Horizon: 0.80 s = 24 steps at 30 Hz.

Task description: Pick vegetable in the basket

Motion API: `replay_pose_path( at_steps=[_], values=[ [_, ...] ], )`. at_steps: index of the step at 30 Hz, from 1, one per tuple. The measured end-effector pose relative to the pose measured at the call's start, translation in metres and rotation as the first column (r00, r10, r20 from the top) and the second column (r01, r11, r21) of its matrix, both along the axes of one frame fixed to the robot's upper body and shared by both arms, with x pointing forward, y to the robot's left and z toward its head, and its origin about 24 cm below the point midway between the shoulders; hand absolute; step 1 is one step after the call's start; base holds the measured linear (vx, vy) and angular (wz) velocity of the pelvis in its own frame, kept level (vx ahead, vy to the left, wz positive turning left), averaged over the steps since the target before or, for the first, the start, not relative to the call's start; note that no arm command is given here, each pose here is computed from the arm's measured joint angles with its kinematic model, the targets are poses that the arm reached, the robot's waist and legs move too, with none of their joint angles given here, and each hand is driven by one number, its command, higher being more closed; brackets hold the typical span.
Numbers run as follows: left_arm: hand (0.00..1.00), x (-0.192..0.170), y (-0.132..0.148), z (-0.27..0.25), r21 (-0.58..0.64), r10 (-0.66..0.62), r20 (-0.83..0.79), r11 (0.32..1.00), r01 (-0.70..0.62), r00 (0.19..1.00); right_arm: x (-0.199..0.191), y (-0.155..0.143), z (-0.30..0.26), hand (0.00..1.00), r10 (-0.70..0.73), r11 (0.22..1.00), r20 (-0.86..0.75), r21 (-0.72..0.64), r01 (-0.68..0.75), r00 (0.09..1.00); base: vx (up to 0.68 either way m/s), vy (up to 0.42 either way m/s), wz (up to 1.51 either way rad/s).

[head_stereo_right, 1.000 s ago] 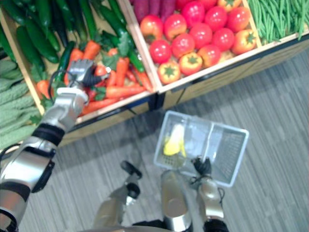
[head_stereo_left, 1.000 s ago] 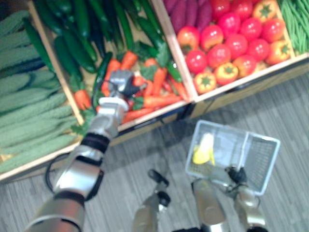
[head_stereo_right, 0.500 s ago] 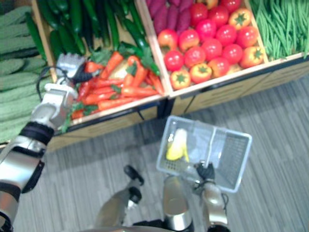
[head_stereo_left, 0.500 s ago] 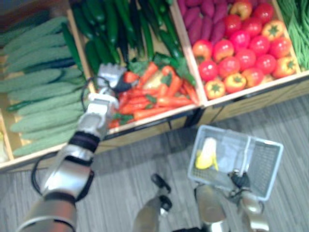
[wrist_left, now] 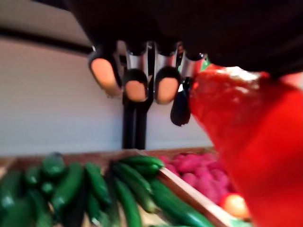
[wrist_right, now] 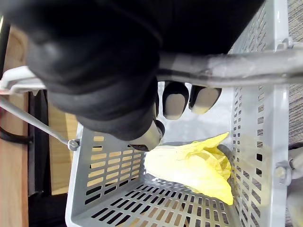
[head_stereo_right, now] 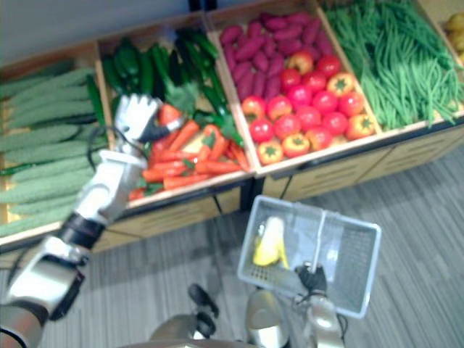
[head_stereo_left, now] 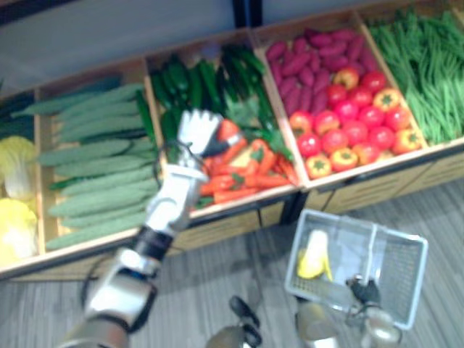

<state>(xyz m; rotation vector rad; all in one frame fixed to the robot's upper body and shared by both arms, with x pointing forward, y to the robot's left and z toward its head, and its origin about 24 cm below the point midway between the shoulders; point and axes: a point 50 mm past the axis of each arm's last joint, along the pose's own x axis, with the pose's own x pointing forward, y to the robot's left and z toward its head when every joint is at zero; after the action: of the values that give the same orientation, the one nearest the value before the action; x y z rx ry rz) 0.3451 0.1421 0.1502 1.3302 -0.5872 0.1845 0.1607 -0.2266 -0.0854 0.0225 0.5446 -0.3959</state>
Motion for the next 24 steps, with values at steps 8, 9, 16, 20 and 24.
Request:
replay_pose_path(
  at_steps=[8, 9, 16, 20, 24],
  values=[
    [1.00, -0.092, 0.001, -0.130, -0.456, -0.088, -0.457, 0.878, -0.148, 0.885, 0.038, 0.027, 0.020, 1.00, 0.160, 0.986, 0.055, -0.064, -0.156, 0.986, 0.09, -0.101, -1.53],
    [1.00, -0.097, -0.001, -0.139, -0.473, -0.105, -0.495, 0.865, -0.166, 0.863, 0.036, 0.029, 0.020, 1.00, 0.174, 0.983, 0.050, -0.066, -0.170, 0.984, 0.18, -0.269, -1.85],
    [1.00, -0.134, -0.033, -0.201, -0.505, -0.228, -0.713, 0.823, -0.260, 0.663, 0.023, 0.054, 0.022, 1.00, 0.352, 0.934, 0.025, -0.077, -0.349, 0.936, 0.19, -0.094, -1.87],
    [1.00, -0.138, -0.034, -0.202, -0.524, -0.239, -0.710, 0.808, -0.270, 0.662, 0.024, 0.079, 0.022, 1.00, 0.477, 0.878, 0.028, -0.058, -0.475, 0.878, 0.18, 0.068, -2.16],
    [1.00, -0.134, -0.046, -0.203, -0.522, -0.272, -0.711, 0.822, -0.227, 0.649, 0.031, 0.100, 0.028, 1.00, 0.554, 0.832, 0.073, -0.026, -0.554, 0.829, 0.15, 0.178, -1.55]
  ],
)
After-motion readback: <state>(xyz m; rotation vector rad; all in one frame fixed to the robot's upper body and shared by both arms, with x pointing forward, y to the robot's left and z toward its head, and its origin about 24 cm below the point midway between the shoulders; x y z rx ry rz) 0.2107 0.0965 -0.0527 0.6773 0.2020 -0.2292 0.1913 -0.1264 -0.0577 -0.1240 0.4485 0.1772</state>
